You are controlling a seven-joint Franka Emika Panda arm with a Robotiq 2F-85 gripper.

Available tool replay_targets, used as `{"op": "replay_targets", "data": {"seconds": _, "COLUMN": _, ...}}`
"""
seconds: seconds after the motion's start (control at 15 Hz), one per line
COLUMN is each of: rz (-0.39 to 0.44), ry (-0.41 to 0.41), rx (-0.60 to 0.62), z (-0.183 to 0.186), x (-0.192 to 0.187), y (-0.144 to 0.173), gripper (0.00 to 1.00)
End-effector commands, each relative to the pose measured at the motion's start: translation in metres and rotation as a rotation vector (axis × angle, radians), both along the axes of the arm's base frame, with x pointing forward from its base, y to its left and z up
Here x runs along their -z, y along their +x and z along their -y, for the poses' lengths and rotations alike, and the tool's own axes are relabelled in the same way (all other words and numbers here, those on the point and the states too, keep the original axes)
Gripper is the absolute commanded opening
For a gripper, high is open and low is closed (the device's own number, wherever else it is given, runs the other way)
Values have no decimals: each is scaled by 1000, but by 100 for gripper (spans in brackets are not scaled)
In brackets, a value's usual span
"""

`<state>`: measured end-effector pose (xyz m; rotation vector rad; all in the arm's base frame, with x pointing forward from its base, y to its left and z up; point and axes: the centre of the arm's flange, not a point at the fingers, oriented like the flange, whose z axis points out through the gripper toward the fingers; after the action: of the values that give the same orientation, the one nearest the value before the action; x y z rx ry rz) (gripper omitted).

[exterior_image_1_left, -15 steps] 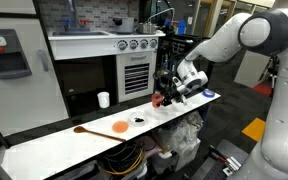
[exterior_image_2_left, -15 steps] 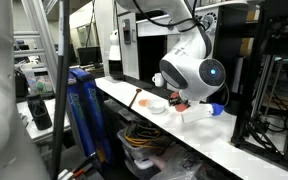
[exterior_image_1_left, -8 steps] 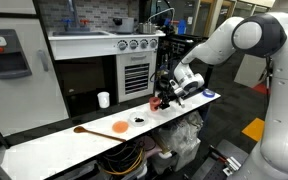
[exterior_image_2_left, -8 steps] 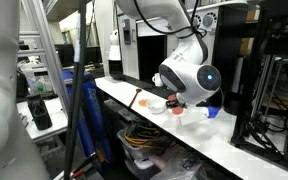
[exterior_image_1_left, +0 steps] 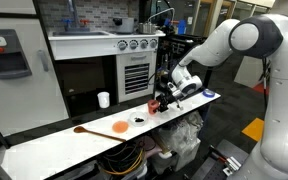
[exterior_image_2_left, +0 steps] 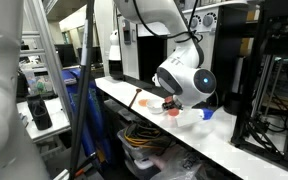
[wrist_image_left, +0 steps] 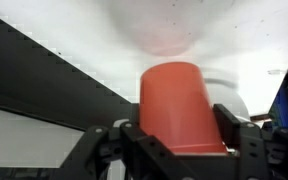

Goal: Pick the pink cup and pour the beans into the bowl

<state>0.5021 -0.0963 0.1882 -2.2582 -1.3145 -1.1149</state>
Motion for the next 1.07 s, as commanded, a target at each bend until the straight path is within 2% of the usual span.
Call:
{"op": "replay_targets", "data": {"seconds": 0.0, "rz": 1, "ry": 21, "rx": 0, "z": -2, "x": 26, "y": -8, "gripper": 48}}
{"op": "replay_targets", "data": {"seconds": 0.67, "rz": -32, "ry": 34, "rx": 0, "z": -2, "x": 40, "y": -12, "gripper": 48}}
{"op": "replay_targets", "data": {"seconds": 0.73, "rz": -33, "ry": 32, "rx": -1, "z": -2, "x": 40, "y": -12, "gripper": 93}}
{"op": "replay_targets", "data": {"seconds": 0.87, "rz": -36, "ry": 26, "rx": 1, "z": -1, "x": 39, "y": -13, "gripper": 99}}
{"op": "replay_targets", "data": {"seconds": 1.0, "rz": -35, "ry": 17, "rx": 4, "z": -1, "x": 37, "y": -14, "gripper": 100}}
